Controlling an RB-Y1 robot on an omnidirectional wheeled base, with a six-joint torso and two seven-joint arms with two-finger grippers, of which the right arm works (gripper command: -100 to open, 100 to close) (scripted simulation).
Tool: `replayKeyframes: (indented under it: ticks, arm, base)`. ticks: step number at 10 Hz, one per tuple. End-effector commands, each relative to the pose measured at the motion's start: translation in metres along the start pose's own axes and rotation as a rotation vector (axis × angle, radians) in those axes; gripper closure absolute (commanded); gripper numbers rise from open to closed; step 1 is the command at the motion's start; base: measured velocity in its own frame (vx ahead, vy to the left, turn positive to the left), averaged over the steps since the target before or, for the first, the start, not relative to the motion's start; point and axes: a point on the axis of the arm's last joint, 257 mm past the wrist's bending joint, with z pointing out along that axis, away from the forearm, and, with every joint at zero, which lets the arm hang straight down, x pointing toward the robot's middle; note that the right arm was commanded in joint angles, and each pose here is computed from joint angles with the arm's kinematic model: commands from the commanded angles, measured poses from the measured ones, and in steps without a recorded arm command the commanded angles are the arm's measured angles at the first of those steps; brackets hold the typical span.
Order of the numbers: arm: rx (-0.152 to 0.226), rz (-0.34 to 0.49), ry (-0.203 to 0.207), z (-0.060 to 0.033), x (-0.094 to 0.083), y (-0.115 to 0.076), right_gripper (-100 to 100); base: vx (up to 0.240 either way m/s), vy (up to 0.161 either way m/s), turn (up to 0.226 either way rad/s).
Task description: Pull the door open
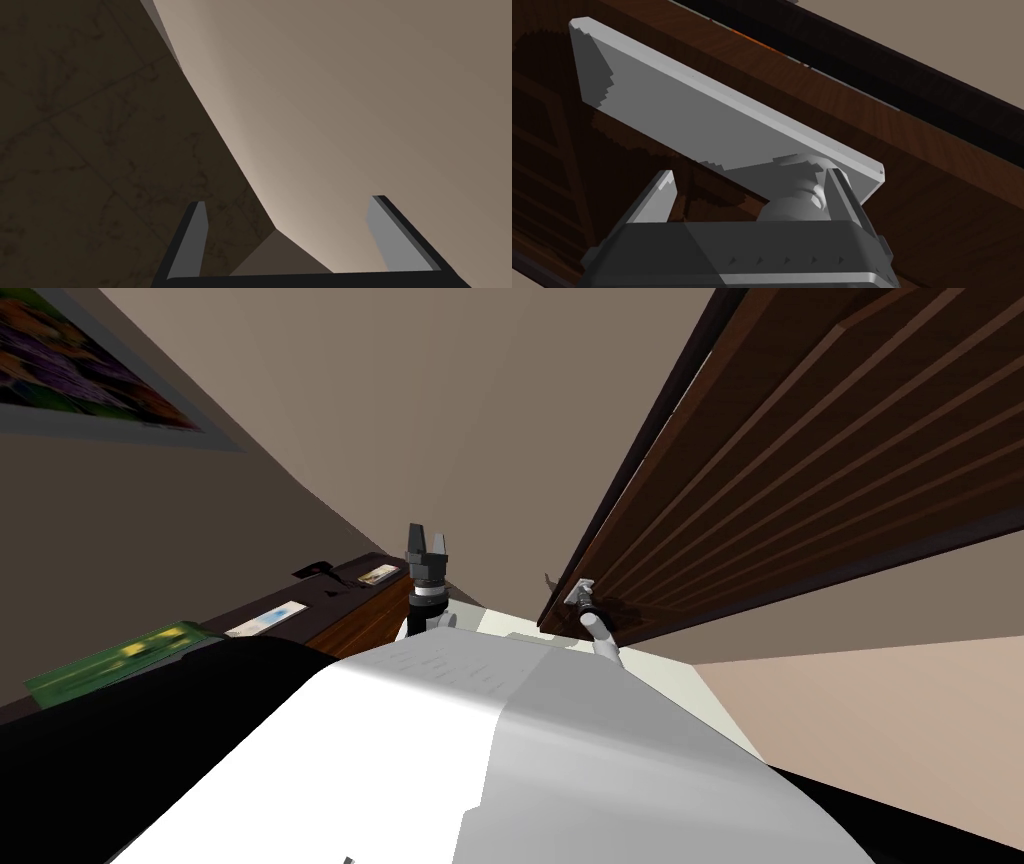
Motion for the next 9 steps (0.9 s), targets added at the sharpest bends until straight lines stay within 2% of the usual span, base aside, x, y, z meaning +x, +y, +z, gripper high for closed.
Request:
replayKeyframes:
  ticks: [1, 2, 3, 5, 9]
  arm:
    - [0.036, 0.051, -0.024, -0.0052, -0.018, -0.022, 100]
    - [0.053, 0.122, 0.003, -0.0026, -0.009, -0.025, 100]
    - [0.050, 0.157, 0.004, -0.0025, -0.009, -0.024, 100]
    - [0.048, 0.187, 0.004, -0.0025, -0.009, -0.023, 100]
    - [0.048, 0.187, 0.004, -0.0025, -0.009, -0.023, 100]
  base:
    - [-0.028, -0.005, 0.013]
    - [-0.040, -0.028, -0.021]
    - [-0.048, -0.025, 0.011]
    - [-0.019, 0.001, 0.008]
    - [0.003, 0.003, -0.010]
